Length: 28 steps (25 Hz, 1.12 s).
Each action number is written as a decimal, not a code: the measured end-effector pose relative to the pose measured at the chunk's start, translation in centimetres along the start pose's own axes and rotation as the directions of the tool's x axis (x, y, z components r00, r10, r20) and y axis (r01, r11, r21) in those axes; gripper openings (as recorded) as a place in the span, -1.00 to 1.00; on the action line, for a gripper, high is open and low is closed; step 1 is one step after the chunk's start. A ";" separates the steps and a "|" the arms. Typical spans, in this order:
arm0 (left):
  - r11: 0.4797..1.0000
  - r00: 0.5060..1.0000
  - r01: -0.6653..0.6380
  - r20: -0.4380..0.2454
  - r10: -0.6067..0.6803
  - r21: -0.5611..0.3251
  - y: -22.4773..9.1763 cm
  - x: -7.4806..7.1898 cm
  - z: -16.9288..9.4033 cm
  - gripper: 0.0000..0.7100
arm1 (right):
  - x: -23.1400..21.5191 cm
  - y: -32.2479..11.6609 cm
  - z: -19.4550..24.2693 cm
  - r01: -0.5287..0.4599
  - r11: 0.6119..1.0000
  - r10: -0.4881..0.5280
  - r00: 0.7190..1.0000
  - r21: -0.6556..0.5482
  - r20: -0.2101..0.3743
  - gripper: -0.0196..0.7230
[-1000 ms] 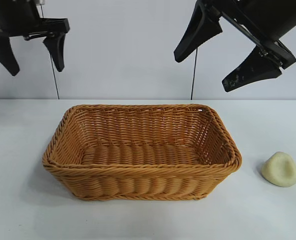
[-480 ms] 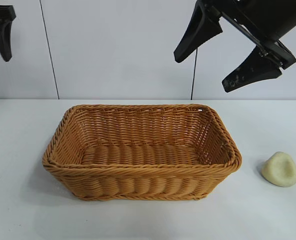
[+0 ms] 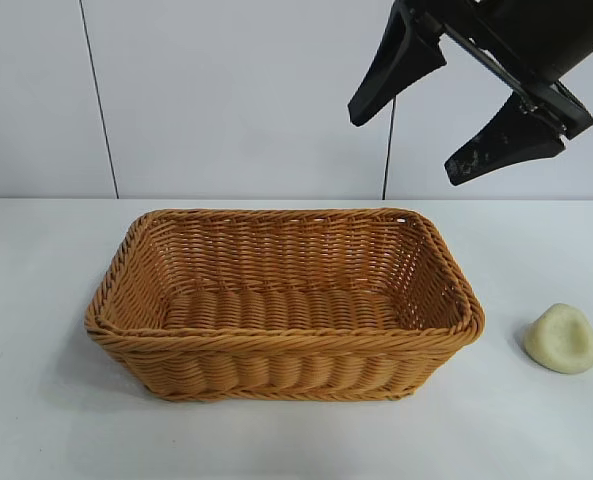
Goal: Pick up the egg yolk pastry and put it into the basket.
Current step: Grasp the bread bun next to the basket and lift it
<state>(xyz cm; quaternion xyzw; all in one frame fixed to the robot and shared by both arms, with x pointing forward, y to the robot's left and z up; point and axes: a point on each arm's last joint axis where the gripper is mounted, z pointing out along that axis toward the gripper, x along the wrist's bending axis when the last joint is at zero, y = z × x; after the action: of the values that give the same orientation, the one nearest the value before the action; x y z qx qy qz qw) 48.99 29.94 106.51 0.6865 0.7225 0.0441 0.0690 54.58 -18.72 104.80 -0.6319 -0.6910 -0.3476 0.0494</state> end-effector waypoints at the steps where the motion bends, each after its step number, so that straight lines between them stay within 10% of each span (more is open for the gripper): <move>1: 1.000 1.000 -0.001 0.000 0.001 0.007 -1.4 0.1 0.1 0.96 | 0.0 0.0 0.0 0.000 1.000 0.000 1.000 0.000 0.000 0.90; 6: 1.000 1.000 -0.005 0.002 0.005 -0.027 -8.6 0.4 0.0 0.96 | 0.0 0.0 0.0 0.000 1.000 0.000 1.000 0.000 0.000 0.90; 16: 0.926 1.000 -0.010 0.016 0.017 -0.376 -18.0 0.9 0.2 0.96 | 0.0 0.0 0.0 0.000 1.000 0.000 1.000 0.000 0.000 0.90; 28: 0.656 0.998 -0.007 0.038 0.053 -0.755 -24.4 1.0 -2.4 0.96 | -0.4 -0.1 0.0 0.043 0.999 -0.044 0.998 0.013 0.042 0.90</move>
<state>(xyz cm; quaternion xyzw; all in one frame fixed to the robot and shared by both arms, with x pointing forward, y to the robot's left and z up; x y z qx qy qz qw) 24.46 29.71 105.00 0.6088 0.6255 0.3215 0.3671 54.55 -19.04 104.55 -0.6236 -0.7076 -0.3308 0.0309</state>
